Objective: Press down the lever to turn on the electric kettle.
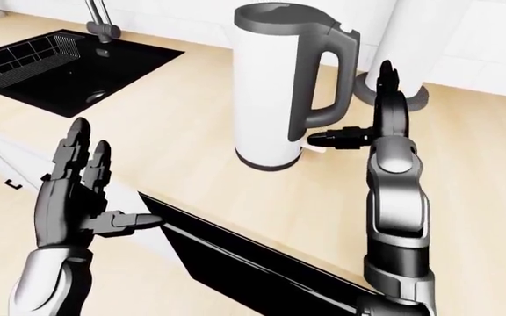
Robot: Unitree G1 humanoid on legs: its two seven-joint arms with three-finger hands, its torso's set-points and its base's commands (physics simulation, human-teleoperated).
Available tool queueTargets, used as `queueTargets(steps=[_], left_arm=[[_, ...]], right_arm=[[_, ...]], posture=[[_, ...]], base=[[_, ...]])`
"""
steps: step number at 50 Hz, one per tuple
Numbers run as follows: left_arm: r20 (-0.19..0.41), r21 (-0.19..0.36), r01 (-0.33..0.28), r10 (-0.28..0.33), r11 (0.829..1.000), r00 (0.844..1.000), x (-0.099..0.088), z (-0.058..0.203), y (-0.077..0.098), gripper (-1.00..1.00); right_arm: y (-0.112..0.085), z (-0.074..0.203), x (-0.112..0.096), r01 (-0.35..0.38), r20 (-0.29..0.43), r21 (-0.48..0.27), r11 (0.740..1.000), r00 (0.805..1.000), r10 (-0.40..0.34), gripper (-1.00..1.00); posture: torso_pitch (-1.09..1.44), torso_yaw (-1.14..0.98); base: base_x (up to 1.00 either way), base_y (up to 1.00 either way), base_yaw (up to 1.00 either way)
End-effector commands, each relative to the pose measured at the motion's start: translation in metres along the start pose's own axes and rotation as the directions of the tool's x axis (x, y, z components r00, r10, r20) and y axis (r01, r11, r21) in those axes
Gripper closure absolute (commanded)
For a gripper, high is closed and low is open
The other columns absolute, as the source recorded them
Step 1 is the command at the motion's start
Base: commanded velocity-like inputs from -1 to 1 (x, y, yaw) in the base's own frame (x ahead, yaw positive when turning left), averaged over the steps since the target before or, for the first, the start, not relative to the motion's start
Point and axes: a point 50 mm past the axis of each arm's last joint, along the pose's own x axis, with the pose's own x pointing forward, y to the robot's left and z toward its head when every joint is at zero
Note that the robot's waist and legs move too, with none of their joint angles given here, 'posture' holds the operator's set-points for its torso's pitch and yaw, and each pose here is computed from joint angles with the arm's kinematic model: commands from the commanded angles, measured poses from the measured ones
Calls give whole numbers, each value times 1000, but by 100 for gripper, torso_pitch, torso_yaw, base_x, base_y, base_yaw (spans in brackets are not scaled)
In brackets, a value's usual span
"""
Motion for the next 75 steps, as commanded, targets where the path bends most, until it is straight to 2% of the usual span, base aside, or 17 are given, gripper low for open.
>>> queueTargets(steps=[1,8,23,45,60,75], left_arm=[[83,1,4,-4,1000,997,0,14,-1,-100],[84,2,4,-4,1000,996,-1,15,-1,-100],[86,2,4,-4,1000,996,-1,16,-1,-100],[86,1,2,-2,1000,996,-1,14,0,-100],[88,0,0,0,1000,996,-2,14,0,-100],[89,1,0,0,1000,996,-2,15,0,-100]], right_arm=[[-8,19,-1,36,100,3,999,994,-36,-100],[-8,18,-3,43,87,1,999,995,-43,-100],[-14,12,6,110,52,-41,993,993,-108,-100],[-5,12,24,127,35,-60,990,992,-125,-100],[0,3,21,115,24,-52,992,993,-113,-100],[1,-8,25,123,0,-83,989,992,-124,-100]], posture=[[0,0],[0,0],[0,0],[0,0],[0,0],[0,0]], base=[[0,0,0],[0,0,0],[0,0,0],[0,0,0],[0,0,0],[0,0,0]])
